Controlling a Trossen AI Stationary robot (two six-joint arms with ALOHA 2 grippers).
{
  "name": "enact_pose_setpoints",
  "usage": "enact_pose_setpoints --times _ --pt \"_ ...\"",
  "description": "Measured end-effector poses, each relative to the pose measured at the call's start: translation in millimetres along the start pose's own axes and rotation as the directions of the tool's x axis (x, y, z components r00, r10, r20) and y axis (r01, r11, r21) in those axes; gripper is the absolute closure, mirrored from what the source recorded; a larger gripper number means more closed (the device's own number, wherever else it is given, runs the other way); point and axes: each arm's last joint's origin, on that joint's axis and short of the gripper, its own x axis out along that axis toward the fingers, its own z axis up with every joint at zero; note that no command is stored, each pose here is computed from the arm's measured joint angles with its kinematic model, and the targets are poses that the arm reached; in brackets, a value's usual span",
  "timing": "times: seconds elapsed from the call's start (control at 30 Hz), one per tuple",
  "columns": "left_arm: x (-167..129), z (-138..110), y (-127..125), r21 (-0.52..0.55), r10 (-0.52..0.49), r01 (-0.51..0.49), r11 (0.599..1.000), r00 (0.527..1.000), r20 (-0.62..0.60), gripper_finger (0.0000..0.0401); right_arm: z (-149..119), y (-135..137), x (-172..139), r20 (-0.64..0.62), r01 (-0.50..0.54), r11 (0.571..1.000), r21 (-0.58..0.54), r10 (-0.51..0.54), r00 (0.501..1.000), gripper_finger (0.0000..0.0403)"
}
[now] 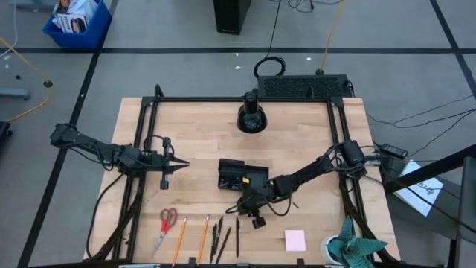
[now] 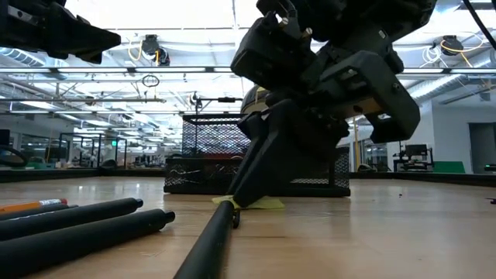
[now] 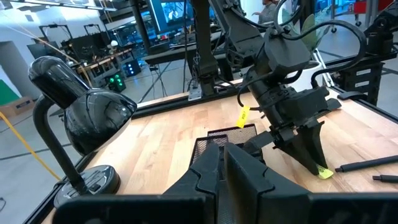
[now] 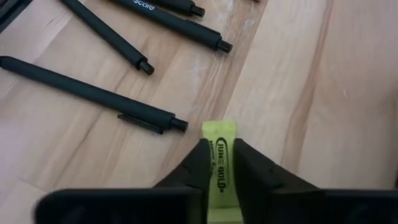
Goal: Pick and place office supplies into organizer
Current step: Put the eraser into the bottom left section of the desk organizer
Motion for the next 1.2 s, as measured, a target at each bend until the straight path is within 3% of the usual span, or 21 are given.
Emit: enact_pose_setpoints --times 0.1,0.3,0.63,0.97,1.1,1.2 --pt "0 0 0 -0.005 0.001 -0.001 1.0 1.0 0.0 0.037 4 2 -1 0.009 -0.003 1.0 -0.004 0.003 1.0 0.0388" --pt "0 0 0 -0.004 0.001 -0.001 1.0 1.0 0.0 0.037 18 4 -7 0.049 -0.002 1.0 -0.011 0.003 0.999 0.0383" --pt "0 0 0 -0.004 0.001 -0.001 1.0 1.0 0.0 0.037 44 10 -40 0.147 0.057 0.998 -0.035 -0.052 0.988 0.0402" --pt "0 0 0 -0.005 0.001 -0.001 1.0 1.0 0.0 0.037 46 9 -43 0.158 0.135 0.991 -0.022 -0.13 0.979 0.0403" --pt "0 0 0 -0.006 0.001 -0.001 1.0 1.0 0.0 0.037 46 9 -43 0.158 0.127 0.992 -0.014 -0.123 0.98 0.0401" --pt "0 0 0 -0.004 0.001 -0.001 1.0 1.0 0.0 0.037 45 14 -43 0.151 0.052 0.997 -0.051 -0.044 0.988 0.0391"
